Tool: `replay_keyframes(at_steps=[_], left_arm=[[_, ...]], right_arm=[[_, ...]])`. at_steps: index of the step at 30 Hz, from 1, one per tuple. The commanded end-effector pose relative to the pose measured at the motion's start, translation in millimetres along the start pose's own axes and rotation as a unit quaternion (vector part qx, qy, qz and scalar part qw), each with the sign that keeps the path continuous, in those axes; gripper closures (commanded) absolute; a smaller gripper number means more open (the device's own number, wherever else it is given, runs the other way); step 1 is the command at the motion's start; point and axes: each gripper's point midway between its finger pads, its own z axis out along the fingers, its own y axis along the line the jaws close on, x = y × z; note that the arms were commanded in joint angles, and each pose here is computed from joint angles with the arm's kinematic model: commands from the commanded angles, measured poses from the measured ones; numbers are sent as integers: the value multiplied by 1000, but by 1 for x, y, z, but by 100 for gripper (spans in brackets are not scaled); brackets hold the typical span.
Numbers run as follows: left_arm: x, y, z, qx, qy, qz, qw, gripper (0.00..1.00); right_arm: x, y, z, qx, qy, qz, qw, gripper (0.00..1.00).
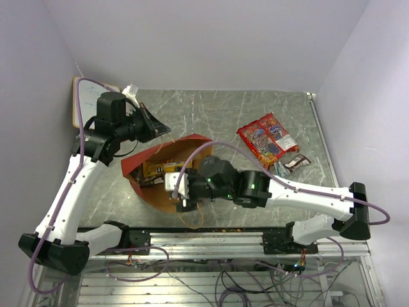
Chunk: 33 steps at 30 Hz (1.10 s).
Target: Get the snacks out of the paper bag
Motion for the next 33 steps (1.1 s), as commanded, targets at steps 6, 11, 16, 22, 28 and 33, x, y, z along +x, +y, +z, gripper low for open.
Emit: replay_keyframes(at_steps=[6,11,16,22,28,33], left_arm=[[5,-13,-10,38,3,22,999,93],[9,-18,-15,56,7,36,998,93],[2,-26,-22,64,-5,58,996,93],[0,-32,-25,77,-12,59,995,93],[-2,-38,-27,85,-8,70,994,93],[0,-41,-29,91,-2,77,993,93]], right_arm=[[91,-12,-12,83,145,-123,978,35],[106,-30,-3,87,156,-171,969,39],[121,-41,23,57,161,-182,968,47],[142,-58,60,45,177,-199,963,48],[183,-85,83,52,233,-201,950,46],[198,-92,93,41,239,-210,947,43]])
